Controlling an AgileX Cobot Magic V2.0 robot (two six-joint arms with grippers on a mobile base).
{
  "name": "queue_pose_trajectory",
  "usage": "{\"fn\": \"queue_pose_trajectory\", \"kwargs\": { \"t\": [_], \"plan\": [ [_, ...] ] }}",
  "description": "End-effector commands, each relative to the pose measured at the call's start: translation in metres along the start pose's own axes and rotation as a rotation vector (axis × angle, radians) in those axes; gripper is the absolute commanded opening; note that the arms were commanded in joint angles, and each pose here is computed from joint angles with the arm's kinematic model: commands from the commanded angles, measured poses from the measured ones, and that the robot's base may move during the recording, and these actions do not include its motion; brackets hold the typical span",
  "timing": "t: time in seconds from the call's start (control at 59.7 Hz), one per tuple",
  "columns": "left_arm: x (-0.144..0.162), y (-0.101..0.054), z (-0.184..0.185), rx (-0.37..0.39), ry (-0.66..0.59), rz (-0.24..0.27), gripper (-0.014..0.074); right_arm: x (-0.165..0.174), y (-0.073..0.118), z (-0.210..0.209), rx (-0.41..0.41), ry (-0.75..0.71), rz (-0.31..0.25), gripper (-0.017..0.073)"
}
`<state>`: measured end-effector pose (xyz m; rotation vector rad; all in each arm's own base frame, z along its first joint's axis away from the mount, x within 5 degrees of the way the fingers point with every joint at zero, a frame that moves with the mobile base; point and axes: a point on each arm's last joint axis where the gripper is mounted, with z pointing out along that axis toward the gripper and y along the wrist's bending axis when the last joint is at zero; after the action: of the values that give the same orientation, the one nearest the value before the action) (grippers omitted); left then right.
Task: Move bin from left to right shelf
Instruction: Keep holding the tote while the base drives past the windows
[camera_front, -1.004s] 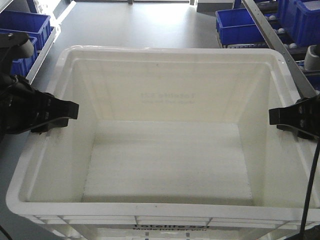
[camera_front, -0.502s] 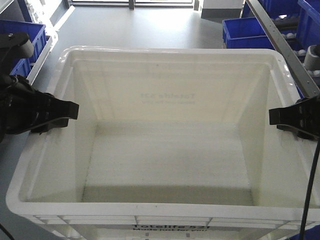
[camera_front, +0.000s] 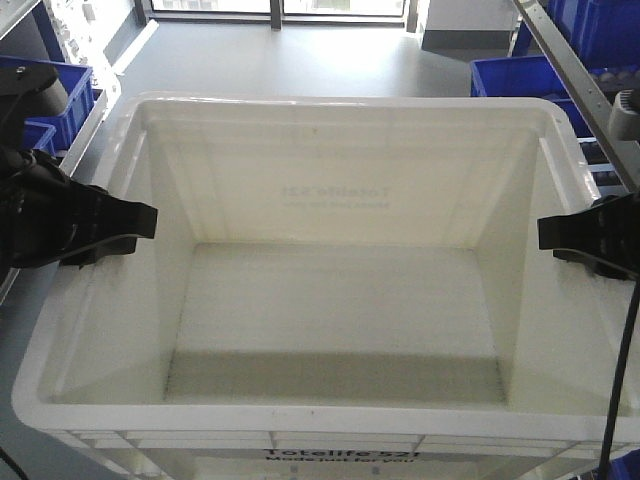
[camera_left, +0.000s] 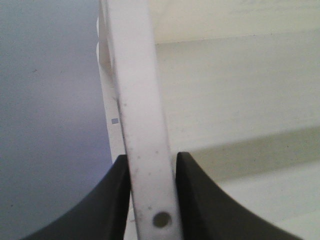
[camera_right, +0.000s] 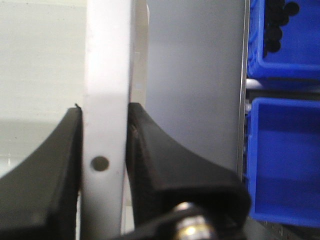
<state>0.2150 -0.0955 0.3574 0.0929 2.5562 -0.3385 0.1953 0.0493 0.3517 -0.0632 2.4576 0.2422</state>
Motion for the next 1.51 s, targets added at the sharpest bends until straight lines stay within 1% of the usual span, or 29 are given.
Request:
{"fn": "queue_pose_trajectory", "kwargs": {
  "t": [0.0, 1.49],
  "plan": [
    [-0.0129, -0.0084, -0.024, 0.077, -0.167, 0.019, -0.0006, -0.0189, 0.0013, -0.0178, -0.01, -0.185, -0.024, 0.0],
    [-0.0129, -0.0084, -0.024, 0.077, -0.168, 0.019, -0.0006, -0.0189, 0.0013, -0.0178, -0.01, -0.185, -0.024, 0.0]
  ]
}}
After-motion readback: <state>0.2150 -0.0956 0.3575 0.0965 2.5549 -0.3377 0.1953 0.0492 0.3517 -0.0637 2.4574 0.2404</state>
